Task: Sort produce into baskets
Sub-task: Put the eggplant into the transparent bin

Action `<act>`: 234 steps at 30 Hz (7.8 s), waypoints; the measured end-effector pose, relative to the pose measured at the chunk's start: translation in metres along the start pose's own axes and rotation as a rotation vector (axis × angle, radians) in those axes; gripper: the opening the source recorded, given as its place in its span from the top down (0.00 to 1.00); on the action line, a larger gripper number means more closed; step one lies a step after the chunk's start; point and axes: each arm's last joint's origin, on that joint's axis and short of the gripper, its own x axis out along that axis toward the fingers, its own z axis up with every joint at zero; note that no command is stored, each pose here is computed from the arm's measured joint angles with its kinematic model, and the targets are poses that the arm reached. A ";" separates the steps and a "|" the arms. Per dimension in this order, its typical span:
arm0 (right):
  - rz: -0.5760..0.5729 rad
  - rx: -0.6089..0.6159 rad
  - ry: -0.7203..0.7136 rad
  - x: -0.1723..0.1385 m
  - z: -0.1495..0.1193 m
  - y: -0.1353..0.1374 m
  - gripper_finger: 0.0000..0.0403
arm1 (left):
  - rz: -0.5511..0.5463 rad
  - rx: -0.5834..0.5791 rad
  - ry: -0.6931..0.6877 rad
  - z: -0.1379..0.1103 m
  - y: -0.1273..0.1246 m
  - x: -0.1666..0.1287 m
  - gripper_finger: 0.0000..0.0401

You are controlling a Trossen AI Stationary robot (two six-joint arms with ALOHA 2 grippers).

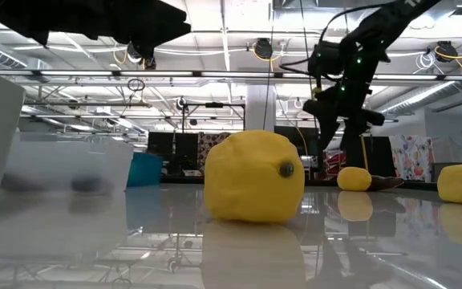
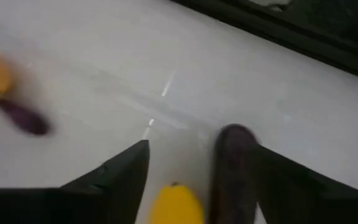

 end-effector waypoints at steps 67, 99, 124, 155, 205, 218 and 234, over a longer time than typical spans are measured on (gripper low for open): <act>1.110 -0.268 -0.808 -0.004 -0.067 0.275 0.57 | 0.915 -0.165 0.334 -0.011 0.028 -0.098 0.60; 1.057 -0.564 -1.040 0.021 -0.085 0.384 0.57 | 1.017 -0.115 0.429 -0.023 0.029 -0.108 0.60; 1.016 -0.598 -0.865 0.016 -0.065 0.376 0.31 | 1.028 -0.117 0.421 -0.022 0.029 -0.108 0.60; 0.170 -0.780 0.035 -0.007 0.013 0.159 0.19 | 0.930 -0.224 0.372 -0.018 0.027 -0.102 0.60; 0.259 -0.510 0.139 0.070 0.000 0.137 0.97 | 0.436 -0.220 0.516 -0.026 0.015 -0.086 0.60; 0.741 -0.691 -0.216 0.005 -0.076 0.258 0.93 | 0.458 -0.212 0.510 -0.026 0.015 -0.086 0.60; 1.132 -0.579 -0.727 0.037 -0.106 0.367 0.92 | 0.716 -0.175 0.322 -0.012 0.023 -0.083 0.60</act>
